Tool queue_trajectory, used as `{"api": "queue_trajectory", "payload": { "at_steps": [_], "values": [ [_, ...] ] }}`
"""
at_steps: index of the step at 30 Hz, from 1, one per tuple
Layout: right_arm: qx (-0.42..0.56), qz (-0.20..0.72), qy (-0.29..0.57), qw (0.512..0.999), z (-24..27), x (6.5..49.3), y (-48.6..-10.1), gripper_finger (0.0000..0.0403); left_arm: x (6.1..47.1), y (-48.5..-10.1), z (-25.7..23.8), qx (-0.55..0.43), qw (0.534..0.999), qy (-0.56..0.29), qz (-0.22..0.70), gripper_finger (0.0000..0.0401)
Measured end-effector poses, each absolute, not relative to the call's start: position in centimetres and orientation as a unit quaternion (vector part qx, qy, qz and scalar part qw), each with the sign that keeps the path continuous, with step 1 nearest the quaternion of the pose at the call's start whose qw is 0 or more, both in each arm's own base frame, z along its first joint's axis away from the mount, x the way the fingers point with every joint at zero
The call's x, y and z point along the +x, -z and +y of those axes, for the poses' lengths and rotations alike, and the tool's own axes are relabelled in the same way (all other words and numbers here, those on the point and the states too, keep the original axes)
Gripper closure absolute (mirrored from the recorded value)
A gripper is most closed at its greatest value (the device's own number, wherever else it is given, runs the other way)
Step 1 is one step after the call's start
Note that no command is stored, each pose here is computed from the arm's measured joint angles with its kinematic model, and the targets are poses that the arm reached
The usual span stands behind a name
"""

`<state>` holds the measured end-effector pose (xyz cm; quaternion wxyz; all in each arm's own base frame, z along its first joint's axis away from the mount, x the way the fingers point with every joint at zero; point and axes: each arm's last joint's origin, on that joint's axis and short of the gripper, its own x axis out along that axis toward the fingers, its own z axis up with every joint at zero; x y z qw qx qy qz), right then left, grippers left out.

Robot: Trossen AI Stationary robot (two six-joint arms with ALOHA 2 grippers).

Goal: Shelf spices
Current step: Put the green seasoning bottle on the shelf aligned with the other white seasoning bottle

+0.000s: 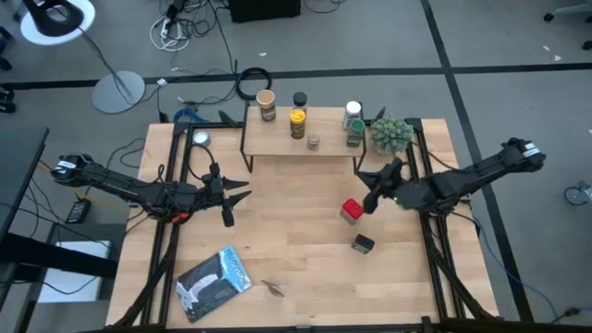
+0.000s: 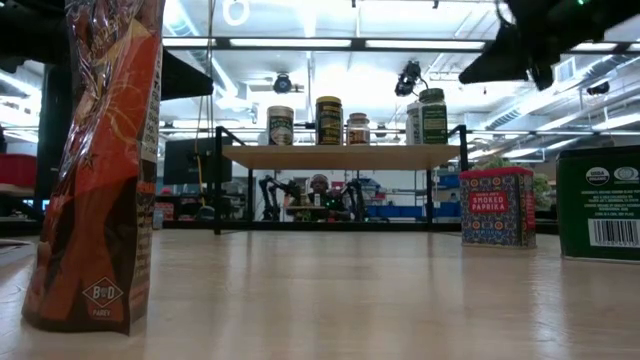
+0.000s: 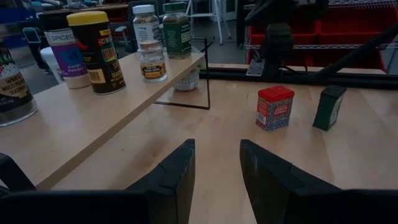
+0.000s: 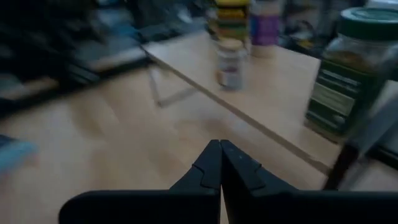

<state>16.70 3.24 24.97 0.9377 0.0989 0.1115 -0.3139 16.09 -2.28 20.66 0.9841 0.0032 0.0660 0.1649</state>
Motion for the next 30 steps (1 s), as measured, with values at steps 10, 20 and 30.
{"api": "queue_trajectory", "payload": {
  "at_steps": [10, 20, 30],
  "values": [
    [0.109, -0.021, 0.289, 0.951, 0.4, 14.9, -24.9, 0.0403, 16.1, -20.7, -2.3, 0.000, 0.984, -0.165, 0.064, 0.0270],
    [0.103, 0.021, 0.357, 0.928, -1.9, 17.2, -24.2, 0.0403, 16.1, -20.7, -2.3, 0.000, 0.984, -0.165, 0.062, 0.0270],
    [0.118, 0.039, 0.392, 0.912, -3.9, 18.0, -23.2, 0.0403, 16.1, -20.7, -2.3, 0.002, 0.984, -0.165, 0.065, 0.0270]
  ]
}}
